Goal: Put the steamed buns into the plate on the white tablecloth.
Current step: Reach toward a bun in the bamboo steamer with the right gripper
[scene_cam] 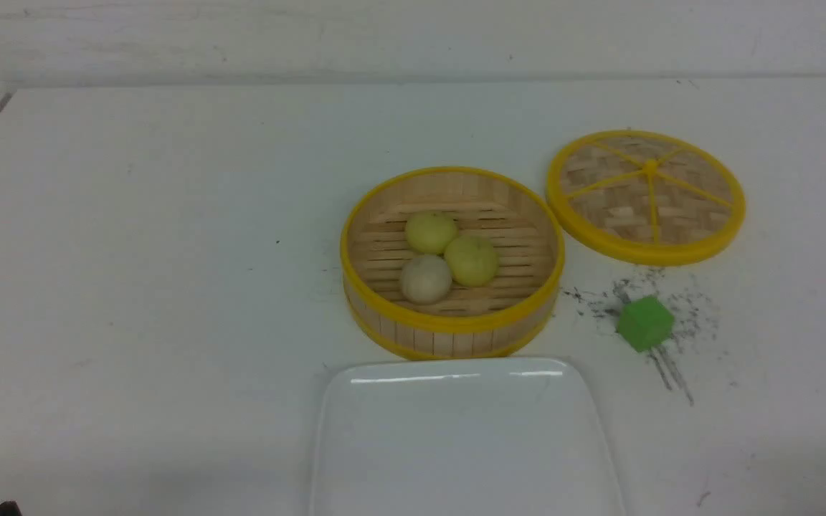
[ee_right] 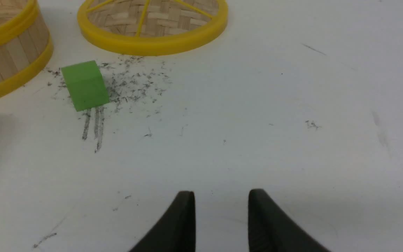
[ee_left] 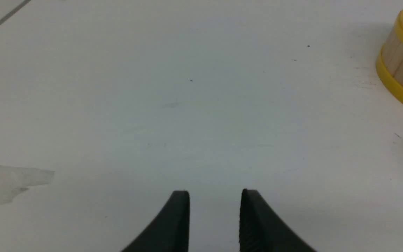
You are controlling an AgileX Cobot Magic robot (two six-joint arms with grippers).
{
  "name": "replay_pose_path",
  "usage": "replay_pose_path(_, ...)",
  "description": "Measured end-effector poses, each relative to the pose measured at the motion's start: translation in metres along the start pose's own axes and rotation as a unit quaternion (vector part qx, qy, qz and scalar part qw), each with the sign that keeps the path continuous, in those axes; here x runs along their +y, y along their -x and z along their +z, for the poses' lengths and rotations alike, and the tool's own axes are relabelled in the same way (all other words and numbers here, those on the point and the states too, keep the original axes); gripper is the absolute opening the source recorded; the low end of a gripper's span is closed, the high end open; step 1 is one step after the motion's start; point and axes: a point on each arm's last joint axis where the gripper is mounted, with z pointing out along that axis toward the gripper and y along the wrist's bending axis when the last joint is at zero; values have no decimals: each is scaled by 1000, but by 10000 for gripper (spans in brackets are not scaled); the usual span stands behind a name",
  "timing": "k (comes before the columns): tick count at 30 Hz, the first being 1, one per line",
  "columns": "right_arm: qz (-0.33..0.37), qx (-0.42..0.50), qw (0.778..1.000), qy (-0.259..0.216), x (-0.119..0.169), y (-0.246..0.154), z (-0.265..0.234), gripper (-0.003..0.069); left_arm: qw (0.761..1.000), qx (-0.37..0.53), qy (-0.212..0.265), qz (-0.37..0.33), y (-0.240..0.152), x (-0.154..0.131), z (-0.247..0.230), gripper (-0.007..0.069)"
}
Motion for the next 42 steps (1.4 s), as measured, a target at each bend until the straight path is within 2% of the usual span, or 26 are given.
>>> replay_pose_path(39, 0, 0, 1000, 0, 0, 0, 0, 240, 1000, 0, 1, 2, 0, 0, 0, 241)
replay_pose_path(42, -1, -1, 1000, 0, 0, 0, 0, 240, 1000, 1, -5, -27, 0, -1, 0, 241)
